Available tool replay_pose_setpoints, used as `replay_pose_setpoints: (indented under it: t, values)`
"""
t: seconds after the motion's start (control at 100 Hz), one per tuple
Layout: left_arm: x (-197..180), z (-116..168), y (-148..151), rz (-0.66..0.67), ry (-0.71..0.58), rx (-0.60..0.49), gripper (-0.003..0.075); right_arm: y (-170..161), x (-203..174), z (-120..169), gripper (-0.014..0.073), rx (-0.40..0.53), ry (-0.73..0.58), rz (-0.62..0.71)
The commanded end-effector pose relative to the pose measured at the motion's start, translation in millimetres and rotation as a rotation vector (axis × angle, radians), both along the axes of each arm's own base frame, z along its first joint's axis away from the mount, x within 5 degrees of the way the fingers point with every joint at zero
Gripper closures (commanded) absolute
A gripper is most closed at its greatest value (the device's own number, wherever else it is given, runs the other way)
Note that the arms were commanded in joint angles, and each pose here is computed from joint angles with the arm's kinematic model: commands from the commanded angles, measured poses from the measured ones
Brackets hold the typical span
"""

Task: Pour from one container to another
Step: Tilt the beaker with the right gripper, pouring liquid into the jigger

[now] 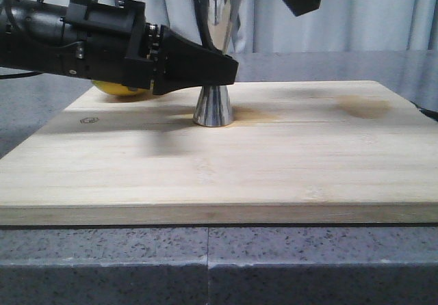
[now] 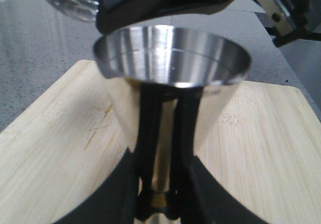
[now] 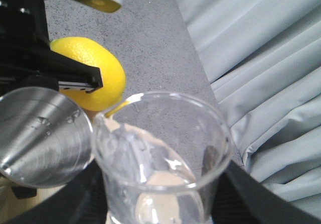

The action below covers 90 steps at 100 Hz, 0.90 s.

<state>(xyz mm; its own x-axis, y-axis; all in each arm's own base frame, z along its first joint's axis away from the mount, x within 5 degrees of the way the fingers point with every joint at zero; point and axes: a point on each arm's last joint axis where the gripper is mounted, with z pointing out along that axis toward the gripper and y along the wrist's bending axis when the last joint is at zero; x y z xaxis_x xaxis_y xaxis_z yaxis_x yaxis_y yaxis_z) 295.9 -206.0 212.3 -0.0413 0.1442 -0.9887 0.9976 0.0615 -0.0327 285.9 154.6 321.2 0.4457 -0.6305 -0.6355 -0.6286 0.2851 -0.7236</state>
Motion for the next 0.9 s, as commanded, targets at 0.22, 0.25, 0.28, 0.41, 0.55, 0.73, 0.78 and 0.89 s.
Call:
replay_pose_setpoints:
  t: [0.22, 0.25, 0.28, 0.41, 0.55, 0.73, 0.78, 0.89]
  values:
    - [-4.7, 31.9, -3.6, -0.039, -0.037, -0.158, 0.0739, -1.8, -7.0, 28.3, 0.0306, 0.062, -0.068, 0.004]
    - [-4.7, 31.9, -3.6, -0.039, -0.037, -0.158, 0.0739, -2.0, -6.8, 28.3, 0.0306, 0.061, -0.068, 0.002]
    - [-4.4, 32.4, -3.7, -0.039, -0.038, -0.159, 0.0739, -2.0, -6.8, 28.3, 0.0306, 0.061, -0.068, 0.002]
    - [-4.4, 32.4, -3.7, -0.039, -0.038, -0.159, 0.0739, -3.0, -7.0, 29.2, 0.0306, 0.056, -0.073, -0.008]
    - [-4.2, 32.9, -3.8, -0.039, -0.04, -0.159, 0.0739, -3.5, -7.0, 29.4, 0.0306, 0.049, -0.077, -0.012]
    - [-2.6, 35.9, -4.4, -0.039, -0.045, -0.164, 0.0739, -4.3, -6.6, 28.9, 0.0306, 0.037, -0.082, -0.015]
    - [-2.0, 36.9, -4.7, -0.04, -0.047, -0.166, 0.0739, -4.3, -6.7, 28.7, 0.0306, 0.031, -0.084, -0.013]
    - [-0.9, 39.1, -5.1, -0.039, -0.043, -0.169, 0.0739, -4.8, -6.5, 27.7, 0.0306, 0.008, -0.093, -0.012]
